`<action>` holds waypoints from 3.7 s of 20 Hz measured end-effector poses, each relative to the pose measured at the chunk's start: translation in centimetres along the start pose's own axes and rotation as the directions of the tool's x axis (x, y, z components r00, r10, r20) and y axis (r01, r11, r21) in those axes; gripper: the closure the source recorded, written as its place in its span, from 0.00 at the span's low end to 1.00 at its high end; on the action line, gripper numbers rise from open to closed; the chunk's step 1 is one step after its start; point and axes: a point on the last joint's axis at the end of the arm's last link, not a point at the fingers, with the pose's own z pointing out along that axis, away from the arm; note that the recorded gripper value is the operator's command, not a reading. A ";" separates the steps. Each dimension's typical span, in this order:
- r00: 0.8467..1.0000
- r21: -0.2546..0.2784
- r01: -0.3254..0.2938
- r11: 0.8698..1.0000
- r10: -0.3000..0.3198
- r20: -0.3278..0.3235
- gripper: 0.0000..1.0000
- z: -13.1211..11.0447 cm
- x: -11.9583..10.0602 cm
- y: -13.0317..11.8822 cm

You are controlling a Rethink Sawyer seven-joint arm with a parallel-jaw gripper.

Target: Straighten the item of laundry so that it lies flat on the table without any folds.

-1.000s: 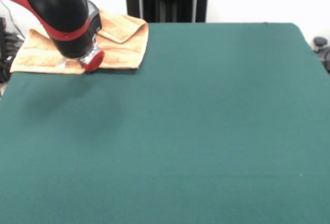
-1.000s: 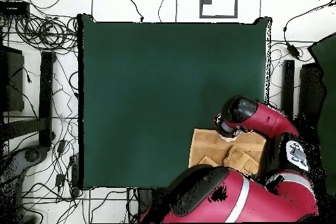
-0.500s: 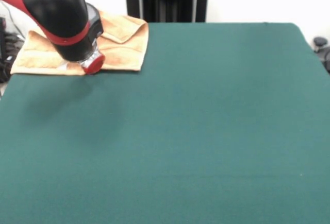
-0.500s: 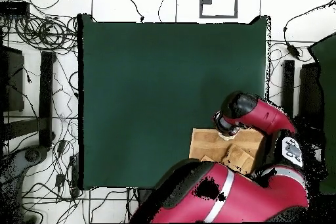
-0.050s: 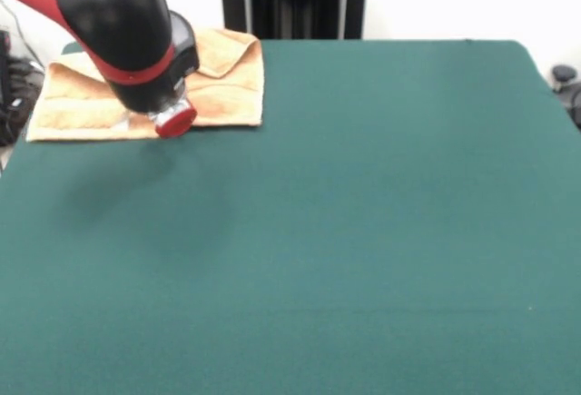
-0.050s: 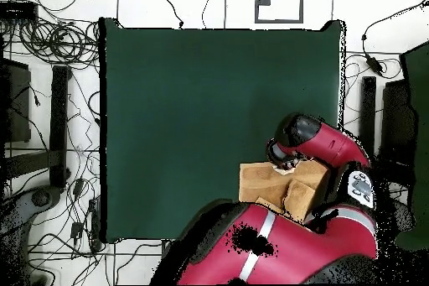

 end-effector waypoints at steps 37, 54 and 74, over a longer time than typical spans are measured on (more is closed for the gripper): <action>0.934 -0.021 -0.356 0.934 0.356 0.001 1.00 -1.9 2.6 6.8; 0.844 0.021 -0.537 0.844 0.537 0.010 1.00 -3.2 2.3 10.2; 0.774 -0.022 -0.633 0.774 0.632 -0.034 1.00 -5.0 1.7 13.7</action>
